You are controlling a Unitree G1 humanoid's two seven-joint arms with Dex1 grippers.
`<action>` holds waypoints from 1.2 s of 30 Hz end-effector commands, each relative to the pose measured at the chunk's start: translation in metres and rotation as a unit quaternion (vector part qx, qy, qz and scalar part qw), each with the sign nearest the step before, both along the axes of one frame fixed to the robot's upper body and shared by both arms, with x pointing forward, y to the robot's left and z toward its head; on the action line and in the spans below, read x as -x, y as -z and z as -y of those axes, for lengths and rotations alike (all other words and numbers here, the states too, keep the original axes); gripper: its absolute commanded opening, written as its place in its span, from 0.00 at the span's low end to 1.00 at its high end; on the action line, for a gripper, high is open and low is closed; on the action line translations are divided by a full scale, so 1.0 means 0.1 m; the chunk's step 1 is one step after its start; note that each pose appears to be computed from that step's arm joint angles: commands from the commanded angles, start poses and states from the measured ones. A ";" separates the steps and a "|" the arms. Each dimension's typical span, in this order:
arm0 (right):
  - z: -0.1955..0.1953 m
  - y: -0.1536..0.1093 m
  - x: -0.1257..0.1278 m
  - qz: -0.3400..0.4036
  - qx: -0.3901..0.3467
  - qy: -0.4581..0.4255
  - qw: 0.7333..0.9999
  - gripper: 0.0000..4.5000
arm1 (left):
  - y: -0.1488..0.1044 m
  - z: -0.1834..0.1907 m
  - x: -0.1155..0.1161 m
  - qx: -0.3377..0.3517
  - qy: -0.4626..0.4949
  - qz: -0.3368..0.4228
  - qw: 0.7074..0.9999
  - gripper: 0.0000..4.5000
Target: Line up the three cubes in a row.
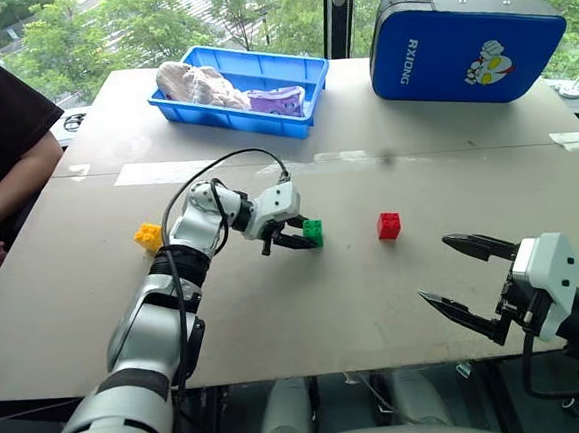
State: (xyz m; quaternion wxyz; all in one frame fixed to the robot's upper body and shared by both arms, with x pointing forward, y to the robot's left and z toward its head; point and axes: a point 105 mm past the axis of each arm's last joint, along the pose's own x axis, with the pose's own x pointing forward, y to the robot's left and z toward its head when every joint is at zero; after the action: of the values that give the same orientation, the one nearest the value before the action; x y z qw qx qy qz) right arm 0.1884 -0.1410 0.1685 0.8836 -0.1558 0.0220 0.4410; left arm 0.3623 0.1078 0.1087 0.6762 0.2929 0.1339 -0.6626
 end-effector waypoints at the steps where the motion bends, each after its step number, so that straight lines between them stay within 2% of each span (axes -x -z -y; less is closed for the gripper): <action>1: -0.02 -0.08 0.03 0.022 0.001 -0.006 1.000 0.94 | -0.09 0.06 -0.06 0.005 0.001 0.024 1.000 0.28; 10: -0.01 -0.10 0.04 0.023 0.002 -0.002 1.000 0.94 | -0.06 0.10 -0.10 0.004 0.000 0.016 1.000 0.28; 11: -0.01 -0.10 0.04 0.023 0.002 -0.001 1.000 0.94 | -0.07 0.10 -0.10 0.006 -0.004 0.014 1.000 0.51; 16: -0.02 -0.10 0.04 0.021 -0.001 -0.002 1.000 0.94 | -0.18 0.04 -0.12 0.020 -0.012 0.028 0.999 0.97; 20: -0.05 -0.11 0.01 0.023 -0.007 -0.014 1.000 0.94 | -0.34 -0.16 -0.02 0.054 -0.032 0.025 0.998 0.99; 24: -0.09 -0.13 -0.04 0.021 -0.019 -0.039 0.999 0.94 | -0.56 -0.53 0.13 0.095 -0.127 0.023 0.987 0.99; 28: -0.15 -0.12 -0.12 0.019 -0.035 -0.067 0.997 0.94 | -0.77 -0.94 0.22 0.138 -0.288 0.054 0.946 0.99; 31: -0.23 -0.12 -0.18 0.014 -0.047 -0.104 0.993 0.94 | -0.80 -1.44 0.35 0.141 -0.469 0.076 0.868 0.99; 36: -0.30 -0.13 -0.23 0.007 -0.054 -0.142 0.988 0.94 | -0.73 -1.88 0.59 0.098 -0.589 0.054 0.800 0.99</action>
State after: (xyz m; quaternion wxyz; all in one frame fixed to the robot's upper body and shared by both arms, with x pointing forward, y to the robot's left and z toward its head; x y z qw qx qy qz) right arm 0.2134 -0.1143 0.1749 0.8302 -0.1093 -0.0120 0.5466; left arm 0.3092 0.2848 0.1649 0.9610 0.1178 0.1848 -0.1688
